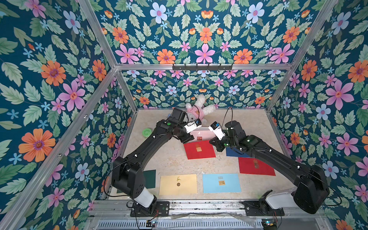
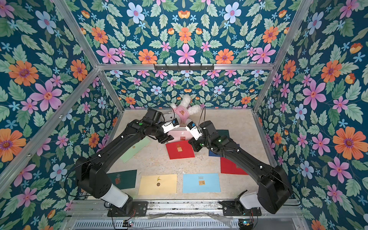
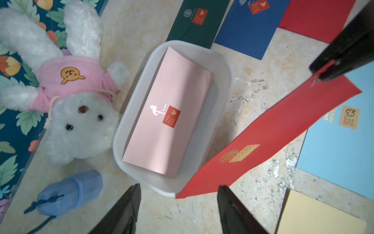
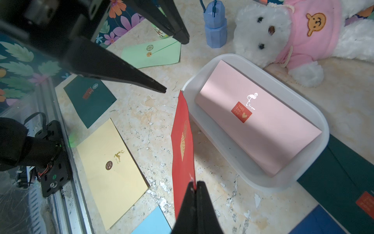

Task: Put the sealed envelopes into the storage box
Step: Pick up the envelope from the center of the board.

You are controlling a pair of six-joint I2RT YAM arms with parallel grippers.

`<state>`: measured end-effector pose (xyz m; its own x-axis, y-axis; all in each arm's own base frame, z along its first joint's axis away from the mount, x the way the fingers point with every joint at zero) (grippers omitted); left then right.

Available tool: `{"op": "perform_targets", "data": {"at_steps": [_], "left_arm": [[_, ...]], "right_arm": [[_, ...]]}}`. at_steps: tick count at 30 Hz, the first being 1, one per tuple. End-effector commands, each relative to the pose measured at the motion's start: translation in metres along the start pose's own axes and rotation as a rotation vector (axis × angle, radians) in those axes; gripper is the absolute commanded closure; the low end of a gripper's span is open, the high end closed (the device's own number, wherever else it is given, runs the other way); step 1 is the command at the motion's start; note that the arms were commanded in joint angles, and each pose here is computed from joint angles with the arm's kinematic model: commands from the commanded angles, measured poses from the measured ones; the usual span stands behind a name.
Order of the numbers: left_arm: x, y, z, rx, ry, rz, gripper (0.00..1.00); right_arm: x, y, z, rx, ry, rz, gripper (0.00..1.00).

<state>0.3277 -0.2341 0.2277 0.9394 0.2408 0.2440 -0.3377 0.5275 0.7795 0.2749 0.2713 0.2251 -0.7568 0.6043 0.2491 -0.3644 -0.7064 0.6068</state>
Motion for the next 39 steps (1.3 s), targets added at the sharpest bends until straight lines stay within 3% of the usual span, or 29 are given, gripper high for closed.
{"op": "perform_targets", "data": {"at_steps": [1,7,19,27,32,39], "left_arm": [[-0.022,-0.004,0.0,-0.03,-0.045,-0.128,0.34],[-0.037,-0.022,-0.012,-0.049,-0.049,-0.195,0.35],[-0.026,-0.045,-0.014,-0.061,-0.063,-0.162,0.32],[-0.034,-0.057,-0.018,-0.068,-0.051,-0.218,0.34],[-0.046,-0.06,-0.022,-0.097,-0.023,-0.252,0.43],[-0.054,-0.058,-0.023,-0.123,0.014,-0.275,0.74]], "right_arm": [[0.004,0.003,0.006,-0.031,0.048,0.032,1.0],[-0.001,-0.001,0.007,-0.03,0.053,0.042,1.0],[0.004,-0.003,0.02,-0.045,0.081,0.094,1.0],[0.003,-0.007,0.024,-0.054,0.09,0.094,1.0],[-0.006,-0.012,0.027,-0.064,0.084,0.064,1.0],[-0.016,-0.015,0.031,-0.087,0.074,0.047,1.0]]}}
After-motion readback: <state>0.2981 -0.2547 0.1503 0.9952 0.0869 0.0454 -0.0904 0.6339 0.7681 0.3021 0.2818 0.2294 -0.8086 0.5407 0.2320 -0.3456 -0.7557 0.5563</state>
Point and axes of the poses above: each gripper's point midway between its finger pads, its own y axis back along the fingers, its own x axis along the line the jaws close on, z = x × y, the point moved 3 cm from there along y, back along the fingers, and after that the axes turned 5 degrees about -y, right-handed, at the moved point
